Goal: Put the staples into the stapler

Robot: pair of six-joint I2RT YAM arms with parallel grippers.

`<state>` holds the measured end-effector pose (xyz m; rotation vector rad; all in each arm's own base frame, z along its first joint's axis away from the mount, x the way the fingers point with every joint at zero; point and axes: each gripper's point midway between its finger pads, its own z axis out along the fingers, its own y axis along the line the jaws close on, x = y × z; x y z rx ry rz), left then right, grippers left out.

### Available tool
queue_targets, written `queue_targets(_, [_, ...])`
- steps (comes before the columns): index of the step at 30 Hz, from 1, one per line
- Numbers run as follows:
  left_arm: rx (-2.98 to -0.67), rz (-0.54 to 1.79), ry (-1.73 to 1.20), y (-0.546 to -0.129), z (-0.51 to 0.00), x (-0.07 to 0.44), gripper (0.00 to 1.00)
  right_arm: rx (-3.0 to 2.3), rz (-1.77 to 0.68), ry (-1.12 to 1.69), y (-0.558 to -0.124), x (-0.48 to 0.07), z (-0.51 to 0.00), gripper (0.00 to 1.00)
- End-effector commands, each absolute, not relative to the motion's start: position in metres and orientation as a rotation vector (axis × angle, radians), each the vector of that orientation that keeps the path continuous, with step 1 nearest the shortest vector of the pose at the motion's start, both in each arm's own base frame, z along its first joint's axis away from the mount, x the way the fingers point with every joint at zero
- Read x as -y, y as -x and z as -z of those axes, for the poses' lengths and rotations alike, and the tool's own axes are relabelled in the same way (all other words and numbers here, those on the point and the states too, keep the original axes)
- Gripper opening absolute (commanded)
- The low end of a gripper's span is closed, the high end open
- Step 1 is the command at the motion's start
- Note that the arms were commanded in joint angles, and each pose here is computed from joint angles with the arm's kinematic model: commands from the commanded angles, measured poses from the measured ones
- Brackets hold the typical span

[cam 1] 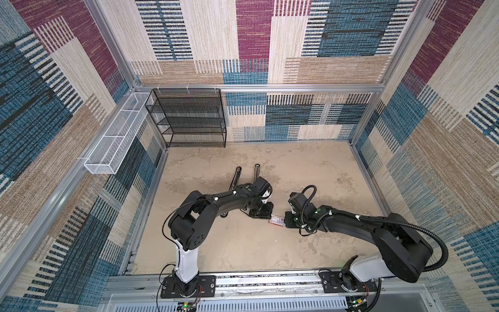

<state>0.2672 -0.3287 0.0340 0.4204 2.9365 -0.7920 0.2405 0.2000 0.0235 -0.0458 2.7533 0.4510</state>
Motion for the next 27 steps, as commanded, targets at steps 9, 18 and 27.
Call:
queue_targets(9, [-2.954,0.737,-0.403,-0.268,-0.03,0.321,0.0,-2.853,-0.251,0.006,-0.218,-0.165,-0.009,0.25])
queue_targets(18, [-2.953,0.744,-0.403,-0.268,-0.031,0.322,0.0,-2.722,-0.529,0.051,-0.237,-0.205,-0.05,0.42])
queue_targets(27, [-2.951,0.762,-0.402,-0.268,-0.033,0.324,0.0,-2.749,-0.516,0.085,-0.245,-0.22,-0.041,0.48])
